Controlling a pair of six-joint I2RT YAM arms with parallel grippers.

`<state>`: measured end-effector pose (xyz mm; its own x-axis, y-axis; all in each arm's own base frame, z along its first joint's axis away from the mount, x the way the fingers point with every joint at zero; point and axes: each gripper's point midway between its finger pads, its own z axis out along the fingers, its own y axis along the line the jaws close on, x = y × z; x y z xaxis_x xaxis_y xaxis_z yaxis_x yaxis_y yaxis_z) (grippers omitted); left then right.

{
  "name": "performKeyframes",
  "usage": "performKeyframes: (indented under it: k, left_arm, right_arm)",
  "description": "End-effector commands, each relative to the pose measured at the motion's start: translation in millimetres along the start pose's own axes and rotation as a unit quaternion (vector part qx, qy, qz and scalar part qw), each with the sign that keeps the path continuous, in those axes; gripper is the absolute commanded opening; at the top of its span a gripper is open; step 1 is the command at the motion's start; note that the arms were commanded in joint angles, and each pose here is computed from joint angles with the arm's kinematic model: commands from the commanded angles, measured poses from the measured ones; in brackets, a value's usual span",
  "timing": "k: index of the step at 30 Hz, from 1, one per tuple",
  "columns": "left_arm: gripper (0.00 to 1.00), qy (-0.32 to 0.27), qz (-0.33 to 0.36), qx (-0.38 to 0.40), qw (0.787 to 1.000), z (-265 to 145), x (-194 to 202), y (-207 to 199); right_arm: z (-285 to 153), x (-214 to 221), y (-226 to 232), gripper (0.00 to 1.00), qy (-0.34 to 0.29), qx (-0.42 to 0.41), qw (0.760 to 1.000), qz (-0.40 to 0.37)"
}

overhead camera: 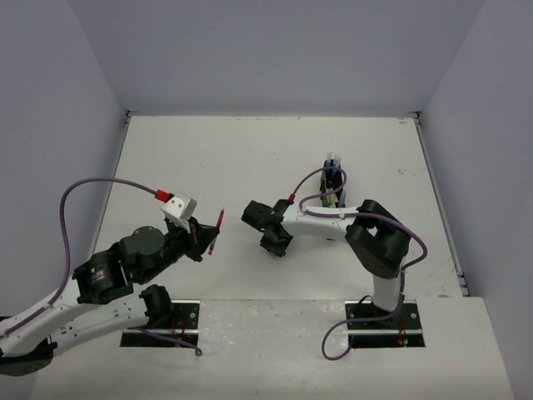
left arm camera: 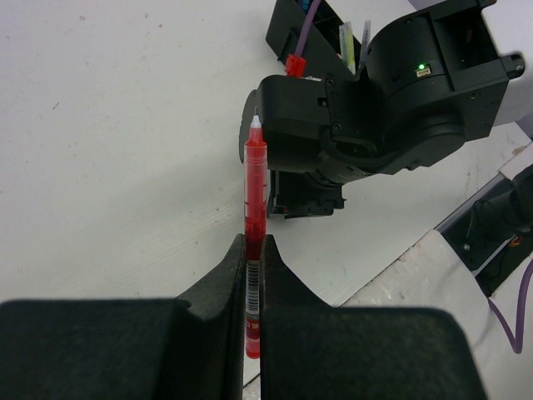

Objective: Sort the stationery into containers
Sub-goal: Pick up the pen cap from the center of the board.

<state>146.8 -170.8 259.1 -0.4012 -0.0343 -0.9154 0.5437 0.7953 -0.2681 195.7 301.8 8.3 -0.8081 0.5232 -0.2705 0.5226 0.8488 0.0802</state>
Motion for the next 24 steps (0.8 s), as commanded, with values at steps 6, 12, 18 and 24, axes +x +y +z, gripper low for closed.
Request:
performKeyframes:
  k: [6, 12, 18, 24]
  left_arm:
    - [0.00, -0.001, 0.013, 0.013, 1.000, 8, -1, -7]
    - [0.00, 0.002, 0.015, 0.014, 1.000, 9, 0, -8]
    - [0.00, 0.002, 0.014, 0.015, 1.000, 10, 2, -8]
    - [0.00, 0.001, 0.013, 0.017, 1.000, 10, 3, -8]
  right_arm:
    - [36, 2, -47, 0.33, -0.010, 0.075, 0.997, -0.011]
    - [32, -11, -55, 0.33, -0.029, 0.090, 0.995, -0.004]
    - [33, -19, -57, 0.31, -0.033, 0.102, 0.994, -0.006]
    - [35, -21, -57, 0.29, -0.037, 0.112, 0.993, -0.012]
